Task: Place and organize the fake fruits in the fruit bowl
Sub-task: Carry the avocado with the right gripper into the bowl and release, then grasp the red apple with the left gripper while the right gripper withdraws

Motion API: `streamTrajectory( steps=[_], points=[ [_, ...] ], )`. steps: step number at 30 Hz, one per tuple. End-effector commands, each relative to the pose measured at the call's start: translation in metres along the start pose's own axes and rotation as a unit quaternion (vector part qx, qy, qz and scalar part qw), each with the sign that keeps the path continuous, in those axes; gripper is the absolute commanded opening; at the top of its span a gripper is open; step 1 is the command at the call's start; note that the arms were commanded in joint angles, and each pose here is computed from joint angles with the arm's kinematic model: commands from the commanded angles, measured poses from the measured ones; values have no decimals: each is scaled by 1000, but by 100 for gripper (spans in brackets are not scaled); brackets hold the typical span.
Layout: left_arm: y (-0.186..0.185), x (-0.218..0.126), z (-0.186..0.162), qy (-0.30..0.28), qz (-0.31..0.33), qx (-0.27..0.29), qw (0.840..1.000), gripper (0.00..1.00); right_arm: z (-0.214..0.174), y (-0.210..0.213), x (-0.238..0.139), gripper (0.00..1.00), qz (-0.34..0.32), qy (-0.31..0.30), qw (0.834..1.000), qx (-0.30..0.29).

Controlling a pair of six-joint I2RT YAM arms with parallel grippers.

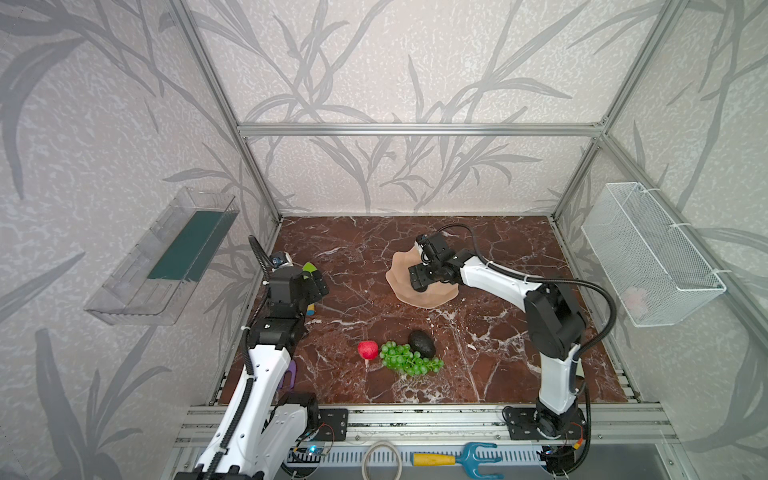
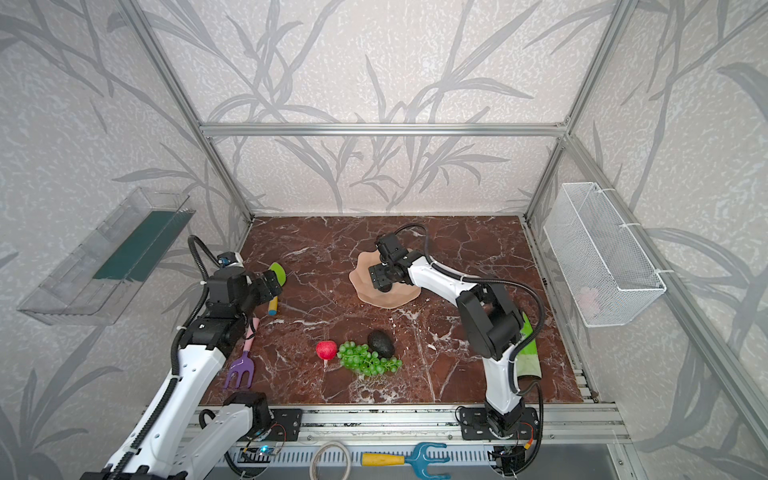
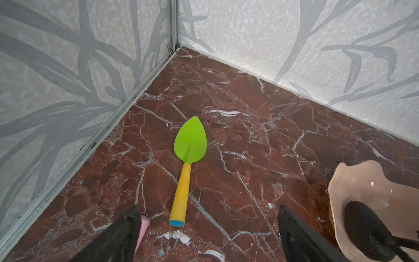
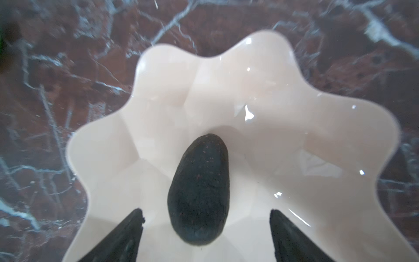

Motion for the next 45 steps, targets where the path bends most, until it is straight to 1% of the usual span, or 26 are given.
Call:
streamTrajectory(
  steps=[1,3,5,7,9,12,16,19,24,32,40,45],
  points=[
    [-6,-9,-4,43,-11,-10,999,93,1,-3,-45,93,7,-47,999,9],
    [-7,-12,-15,81,-16,-8,997,92,-12,-5,-66,99,12,-68,997,20],
    [-12,-16,-29,123,-37,6,992,92,-28,-7,-81,99,16,-90,995,31],
    [-18,-21,-47,172,-59,-2,983,90,-43,-11,-94,99,16,-108,993,44],
    [-23,-26,-62,210,-77,-11,974,89,-56,-15,-105,99,11,-111,992,54],
    [-28,-32,-84,258,-86,-4,962,87,-73,-19,-111,99,6,-105,992,64],
    [-42,-38,-112,301,-81,43,949,86,-87,-22,-111,99,2,-103,992,78],
    [-52,-41,-136,334,-76,74,937,86,-92,-23,-110,99,2,-101,992,81],
    [-46,-40,-167,359,-40,118,925,86,-95,-23,-108,99,2,-95,993,75],
    [-43,-33,-206,402,-24,141,905,84,-99,-23,-105,99,2,-93,993,78],
    [-54,-23,-231,415,-29,150,897,84,-103,-24,-104,99,0,-90,993,81],
    [-53,-20,-240,425,-22,156,891,82,-103,-25,-104,99,-3,-90,993,80]
  ],
)
Point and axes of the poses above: each gripper's point midway between its finger pads, its own x axis out along the fingers, its own y axis along the line the jaws close on, z = x × y, the point moved 2 cm from there along -x, back along the fingers, and after that the axes turned 8 degrees about -x, right-handed, at the moved point
